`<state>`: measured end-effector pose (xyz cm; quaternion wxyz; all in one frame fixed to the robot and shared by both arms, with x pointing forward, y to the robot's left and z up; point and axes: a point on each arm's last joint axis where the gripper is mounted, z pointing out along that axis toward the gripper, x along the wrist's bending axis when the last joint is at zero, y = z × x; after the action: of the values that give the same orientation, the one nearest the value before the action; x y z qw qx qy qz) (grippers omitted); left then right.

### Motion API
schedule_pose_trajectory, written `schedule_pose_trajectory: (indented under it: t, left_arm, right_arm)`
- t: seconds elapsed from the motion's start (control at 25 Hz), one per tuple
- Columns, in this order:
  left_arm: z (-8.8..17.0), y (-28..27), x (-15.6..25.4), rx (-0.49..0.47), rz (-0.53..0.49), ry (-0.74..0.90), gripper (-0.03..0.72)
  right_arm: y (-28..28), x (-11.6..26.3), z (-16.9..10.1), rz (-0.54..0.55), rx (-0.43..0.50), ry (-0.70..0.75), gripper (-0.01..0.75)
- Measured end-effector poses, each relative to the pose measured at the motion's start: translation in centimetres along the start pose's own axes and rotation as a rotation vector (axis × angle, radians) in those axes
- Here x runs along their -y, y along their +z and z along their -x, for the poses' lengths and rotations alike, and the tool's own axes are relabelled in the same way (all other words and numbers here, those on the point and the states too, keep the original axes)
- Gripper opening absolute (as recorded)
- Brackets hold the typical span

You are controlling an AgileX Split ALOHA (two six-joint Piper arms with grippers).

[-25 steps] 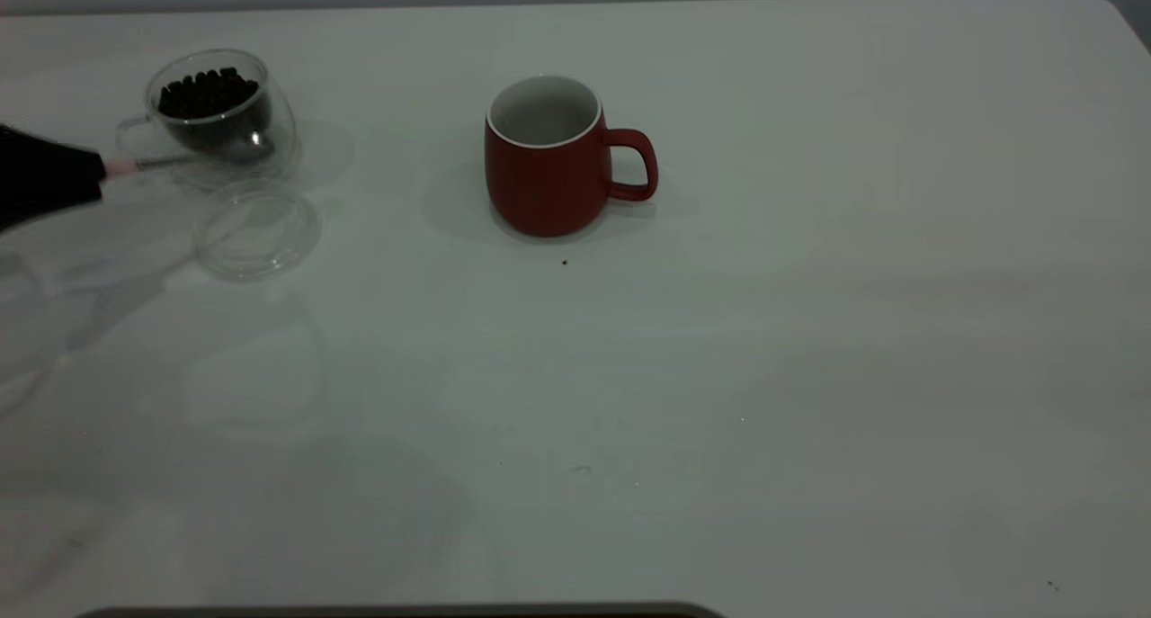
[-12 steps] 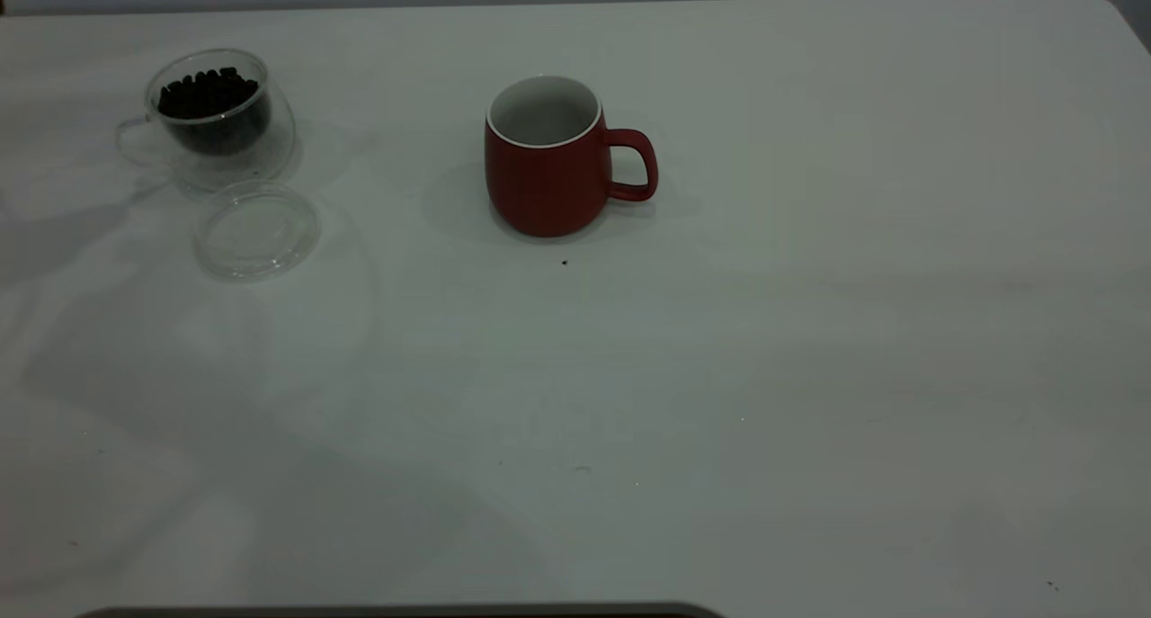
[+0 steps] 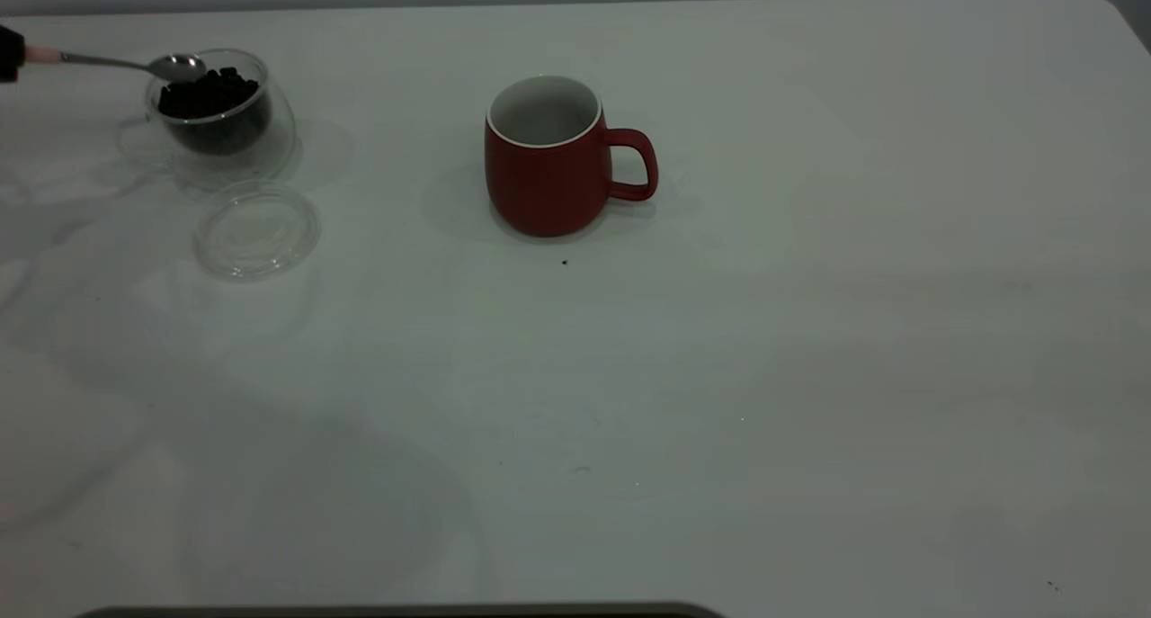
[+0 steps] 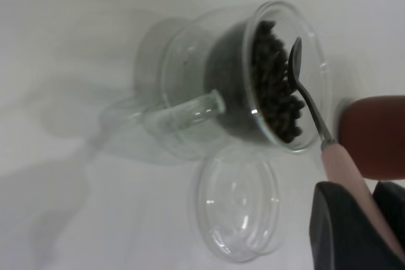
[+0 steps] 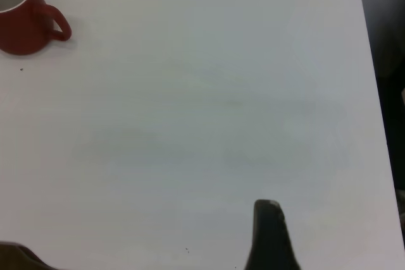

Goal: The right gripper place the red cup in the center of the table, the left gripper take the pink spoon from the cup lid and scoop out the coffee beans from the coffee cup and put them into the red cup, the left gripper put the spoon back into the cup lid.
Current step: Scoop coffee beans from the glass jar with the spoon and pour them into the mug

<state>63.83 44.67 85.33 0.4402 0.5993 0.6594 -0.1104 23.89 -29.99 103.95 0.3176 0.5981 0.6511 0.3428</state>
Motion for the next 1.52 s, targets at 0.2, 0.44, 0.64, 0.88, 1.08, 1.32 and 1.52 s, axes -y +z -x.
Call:
schedule_pose_trajectory:
  t: [0.2,0.44,0.64,0.88,1.08,1.32,1.52]
  left_arm:
    - [-0.6,0.8,0.4,0.003,-0.015,0.022,0.123]
    - [0.0,2.6,0.4,-0.008,-0.04,0.104,0.123]
    - [0.0,3.3,0.1,-0.032,-0.013,0.113,0.123]
    - [-0.2,3.3,0.1,-0.05,-0.004,0.112,0.123]
    - [-0.3,3.3,0.2,-0.053,-0.01,0.08,0.123]
    - [-0.2,3.3,0.5,-0.048,-0.051,0.028,0.123]
    - [-0.1,3.4,0.7,-0.03,-0.062,-0.005,0.123]
  right_arm:
    - [0.0,0.0,0.0,0.0,0.0,0.0,0.556]
    - [0.0,0.0,0.0,0.0,0.0,0.0,0.556]
    - [0.0,0.0,0.0,0.0,0.0,0.0,0.556]
    - [0.0,0.0,0.0,0.0,0.0,0.0,0.556]
    - [0.0,0.0,0.0,0.0,0.0,0.0,0.556]
    - [0.0,0.0,0.0,0.0,0.0,0.0,0.556]
    - [0.0,0.0,0.0,0.0,0.0,0.0,0.556]
